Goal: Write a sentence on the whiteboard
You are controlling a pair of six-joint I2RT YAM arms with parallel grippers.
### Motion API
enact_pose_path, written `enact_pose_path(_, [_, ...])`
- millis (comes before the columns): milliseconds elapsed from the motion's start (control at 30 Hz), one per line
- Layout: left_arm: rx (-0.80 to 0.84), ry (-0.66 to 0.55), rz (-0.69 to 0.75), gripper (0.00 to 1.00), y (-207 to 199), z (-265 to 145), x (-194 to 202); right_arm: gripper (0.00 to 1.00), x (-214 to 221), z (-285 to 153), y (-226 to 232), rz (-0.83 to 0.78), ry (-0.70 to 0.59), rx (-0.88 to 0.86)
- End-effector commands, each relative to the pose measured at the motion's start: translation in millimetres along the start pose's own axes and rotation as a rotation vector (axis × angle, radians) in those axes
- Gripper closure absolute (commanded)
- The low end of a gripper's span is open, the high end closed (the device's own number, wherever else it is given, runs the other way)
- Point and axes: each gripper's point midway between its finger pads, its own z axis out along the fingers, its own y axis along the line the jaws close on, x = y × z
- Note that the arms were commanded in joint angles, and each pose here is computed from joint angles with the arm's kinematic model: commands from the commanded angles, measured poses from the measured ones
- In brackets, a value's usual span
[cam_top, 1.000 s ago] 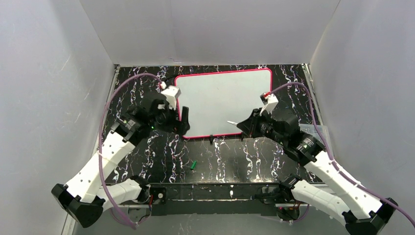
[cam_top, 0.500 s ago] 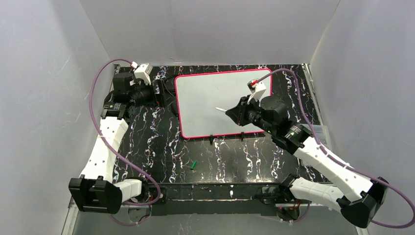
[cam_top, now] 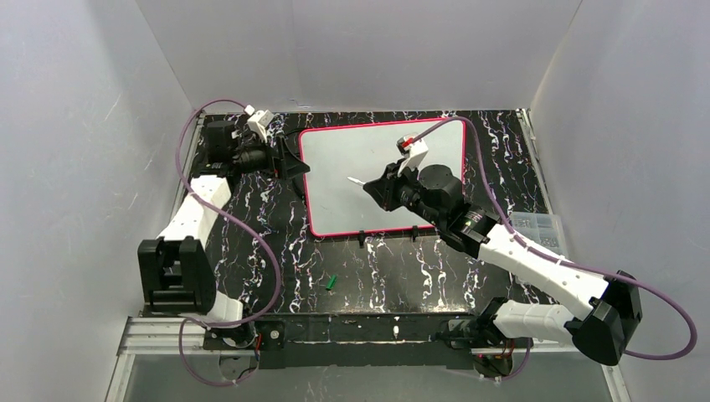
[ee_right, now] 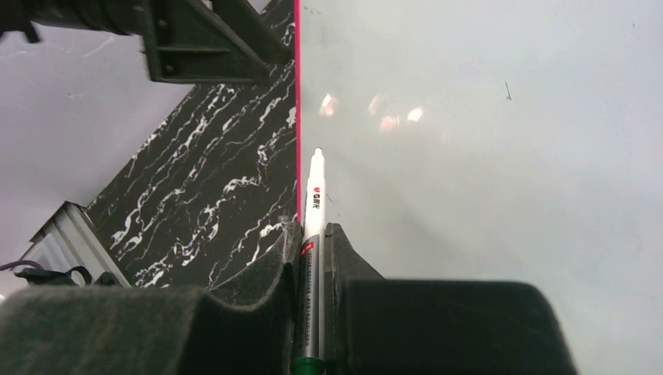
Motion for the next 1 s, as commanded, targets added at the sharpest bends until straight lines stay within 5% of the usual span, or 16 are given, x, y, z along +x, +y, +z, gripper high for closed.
enact_pose_path(0, [0.077, -0.017, 0.043, 0.19, 1.9, 10.8, -17.1, 0.99, -30.4, -5.6, 18.9, -0.005, -0.121, -0.078])
enact_pose_path(200, [0.175, -0.039, 0.061, 0.23, 0.3, 21.9, -27.8, 0.99, -31.2, -15.2, 18.8, -0.002, -0.127, -0.082])
enact_pose_path(467, [0.263, -0.014, 0.031, 0.52, -10.9, 22.8, -24.1, 0.99, -28.8, -25.0, 13.7, -0.011, -0.125, -0.063])
enact_pose_path(967, [0.311, 0.048, 0.010, 0.81, -31.2, 6.1, 16.0, 0.99, -24.2, -21.4, 13.8, -0.027, -0.128, -0.075])
